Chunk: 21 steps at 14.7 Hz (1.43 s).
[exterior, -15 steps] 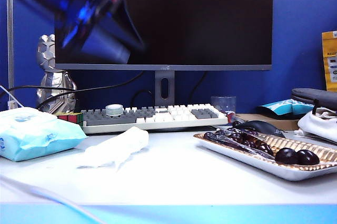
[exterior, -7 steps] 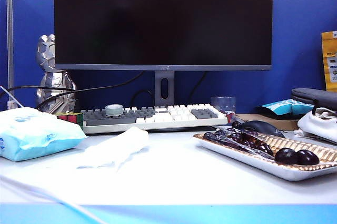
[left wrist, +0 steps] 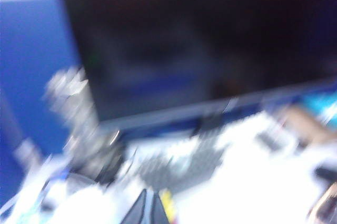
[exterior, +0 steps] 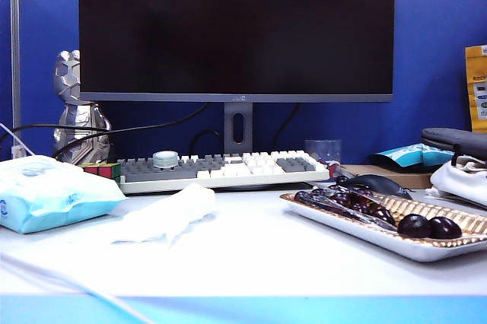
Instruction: Pull out a wet wipe from the sky blue wet wipes packet and place it on the table.
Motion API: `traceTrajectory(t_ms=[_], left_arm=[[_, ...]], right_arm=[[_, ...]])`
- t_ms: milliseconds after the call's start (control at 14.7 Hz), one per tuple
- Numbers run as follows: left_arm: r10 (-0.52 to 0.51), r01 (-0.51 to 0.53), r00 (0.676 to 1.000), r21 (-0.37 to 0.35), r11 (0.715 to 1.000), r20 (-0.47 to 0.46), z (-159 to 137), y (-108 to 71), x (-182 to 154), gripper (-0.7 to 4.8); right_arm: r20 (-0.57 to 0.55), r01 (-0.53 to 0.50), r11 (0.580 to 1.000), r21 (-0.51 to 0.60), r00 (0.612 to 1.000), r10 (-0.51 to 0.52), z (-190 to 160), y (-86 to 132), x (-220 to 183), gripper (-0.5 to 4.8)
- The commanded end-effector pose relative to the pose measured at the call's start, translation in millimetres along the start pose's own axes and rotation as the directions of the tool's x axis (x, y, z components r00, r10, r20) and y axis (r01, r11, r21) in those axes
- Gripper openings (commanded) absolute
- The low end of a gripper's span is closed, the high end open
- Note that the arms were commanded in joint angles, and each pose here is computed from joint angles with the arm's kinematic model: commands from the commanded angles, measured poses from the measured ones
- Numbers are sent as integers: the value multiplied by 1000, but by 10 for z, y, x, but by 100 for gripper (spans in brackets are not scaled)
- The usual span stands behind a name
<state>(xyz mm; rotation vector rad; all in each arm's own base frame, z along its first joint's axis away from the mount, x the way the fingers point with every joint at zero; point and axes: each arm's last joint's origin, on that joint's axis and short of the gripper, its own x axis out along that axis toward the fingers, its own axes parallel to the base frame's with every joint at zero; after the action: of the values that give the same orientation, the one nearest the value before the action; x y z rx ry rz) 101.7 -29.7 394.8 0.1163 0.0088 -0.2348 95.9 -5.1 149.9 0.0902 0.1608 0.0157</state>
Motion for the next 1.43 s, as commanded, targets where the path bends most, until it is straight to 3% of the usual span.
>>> traceTrajectory(t_ms=[68,204,749,1090,1226,1431], left_arm=[[-4,3,997,-10,1000,-82,-172,-13,-59,-5],[8,-11,993,-29,1000,-114,-413,-34,-95,-5],[21,-22,1000,-128,992,-8,-1613,-167,-114,-5],[18,-22,999,-132,991,-32,-2088,-227,-27,-5],[2,-10,999,-177,984,-48,-2270,-244,-8,-5],[6,-16,999,-188,982,-51,-2366,-182,-36,-5]], right_arm=[[7,-1,1000,3,1000,1,1,0,2,-1],[8,-1,1000,3,1000,1,2,0,2,-1],[7,-1,1000,3,1000,1,2,0,2,-1],[7,-1,1000,3,1000,1,2,0,2,-1],[8,-1,1000,3,1000,1,2,0,2,-1],[7,-1,1000,3,1000,1,2,0,2,-1]])
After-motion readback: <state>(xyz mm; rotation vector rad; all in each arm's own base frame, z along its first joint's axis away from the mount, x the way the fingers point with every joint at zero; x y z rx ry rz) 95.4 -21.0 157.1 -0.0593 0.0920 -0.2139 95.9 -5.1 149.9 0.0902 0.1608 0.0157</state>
